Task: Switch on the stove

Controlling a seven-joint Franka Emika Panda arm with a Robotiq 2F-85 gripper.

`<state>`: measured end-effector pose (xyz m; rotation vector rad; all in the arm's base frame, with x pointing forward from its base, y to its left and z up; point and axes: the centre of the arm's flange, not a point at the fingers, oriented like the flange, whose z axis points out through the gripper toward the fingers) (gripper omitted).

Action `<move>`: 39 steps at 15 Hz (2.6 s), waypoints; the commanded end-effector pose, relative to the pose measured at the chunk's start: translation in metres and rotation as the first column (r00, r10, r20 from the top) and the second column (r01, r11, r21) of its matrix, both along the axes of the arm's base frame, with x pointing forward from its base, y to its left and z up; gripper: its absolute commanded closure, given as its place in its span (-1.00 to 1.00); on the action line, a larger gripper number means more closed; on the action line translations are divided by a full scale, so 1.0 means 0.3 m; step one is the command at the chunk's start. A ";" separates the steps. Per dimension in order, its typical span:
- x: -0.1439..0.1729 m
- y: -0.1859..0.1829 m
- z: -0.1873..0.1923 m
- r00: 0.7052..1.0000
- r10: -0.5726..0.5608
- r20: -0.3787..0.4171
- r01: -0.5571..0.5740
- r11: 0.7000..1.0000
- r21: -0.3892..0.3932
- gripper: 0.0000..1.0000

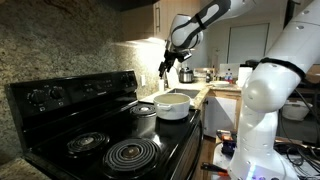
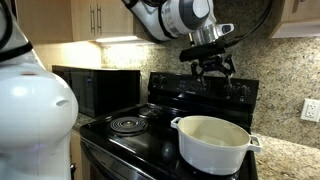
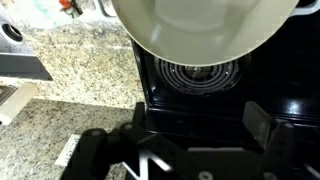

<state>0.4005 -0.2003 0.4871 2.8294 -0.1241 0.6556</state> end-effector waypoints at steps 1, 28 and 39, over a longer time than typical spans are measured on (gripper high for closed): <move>0.021 -0.007 -0.010 1.000 0.000 -0.006 0.000 1.000 -0.004 -1.00; 0.468 -0.266 -0.114 0.828 0.024 0.561 0.050 0.992 -0.117 -1.00; 0.385 -0.133 -0.113 0.866 0.034 0.500 0.042 0.989 -0.140 -1.00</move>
